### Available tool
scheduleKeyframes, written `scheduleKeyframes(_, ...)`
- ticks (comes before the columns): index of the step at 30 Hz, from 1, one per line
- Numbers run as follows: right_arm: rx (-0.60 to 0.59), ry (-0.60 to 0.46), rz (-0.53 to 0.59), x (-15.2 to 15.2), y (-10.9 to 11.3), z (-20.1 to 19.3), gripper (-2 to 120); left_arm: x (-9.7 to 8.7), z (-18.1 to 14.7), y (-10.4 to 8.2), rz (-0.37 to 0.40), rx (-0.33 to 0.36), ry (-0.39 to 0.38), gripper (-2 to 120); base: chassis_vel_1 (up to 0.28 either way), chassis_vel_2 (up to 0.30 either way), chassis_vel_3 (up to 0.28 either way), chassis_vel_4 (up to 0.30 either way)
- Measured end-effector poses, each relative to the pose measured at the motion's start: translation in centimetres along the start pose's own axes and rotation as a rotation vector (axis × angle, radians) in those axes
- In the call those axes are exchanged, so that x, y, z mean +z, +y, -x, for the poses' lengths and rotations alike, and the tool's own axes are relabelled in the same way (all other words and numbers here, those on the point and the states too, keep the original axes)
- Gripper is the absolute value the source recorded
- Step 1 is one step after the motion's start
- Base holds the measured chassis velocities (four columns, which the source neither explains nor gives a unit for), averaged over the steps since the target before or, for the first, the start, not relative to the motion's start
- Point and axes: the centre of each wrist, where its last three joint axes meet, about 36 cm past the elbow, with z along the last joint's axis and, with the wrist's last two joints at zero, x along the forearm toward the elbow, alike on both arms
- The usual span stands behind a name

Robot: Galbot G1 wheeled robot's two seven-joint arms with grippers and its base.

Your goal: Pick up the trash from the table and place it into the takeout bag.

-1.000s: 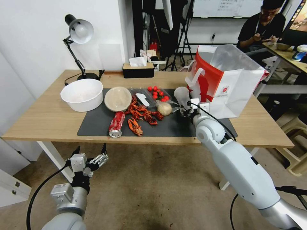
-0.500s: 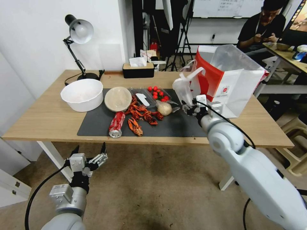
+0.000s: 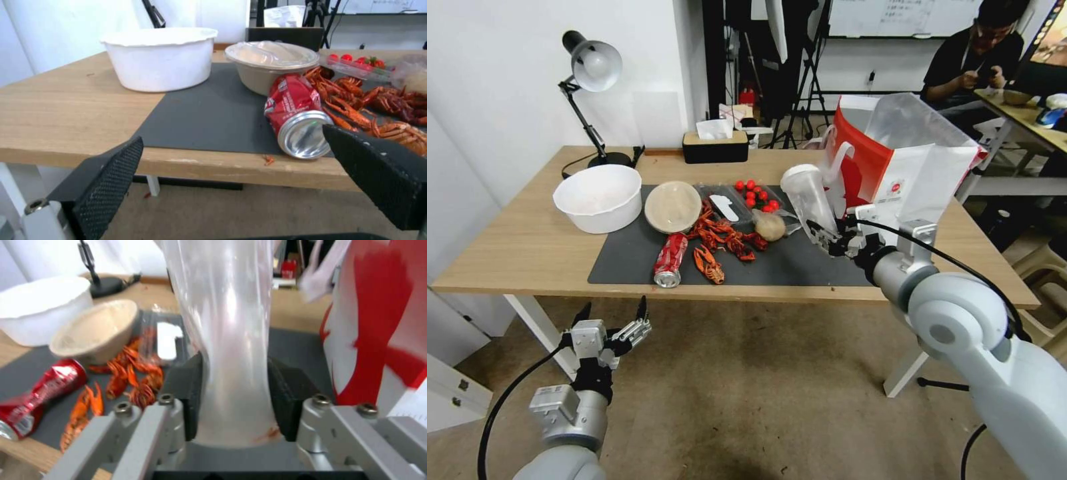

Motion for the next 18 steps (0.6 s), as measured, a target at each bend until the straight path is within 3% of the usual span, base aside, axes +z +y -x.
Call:
scheduleKeyframes(7,0.06,-0.148,-0.03,-3.0,-1.1,-0.5,15,-0.2,-0.2,0.0,0.001,-0.002,-0.005,100,0.0,0.0,0.0,0.0)
scheduleKeyframes(11,0.133,-0.226,-0.024,-6.5,-3.8,0.8,6,-0.1,-0.2,0.0,0.001,-0.002,-0.005,100,0.0,0.0,0.0,0.0)
scheduleKeyframes(18,0.224,-0.275,0.004,-10.9,-7.8,2.6,6,-0.1,-0.2,0.0,0.001,-0.003,-0.004,100,0.0,0.0,0.0,0.0)
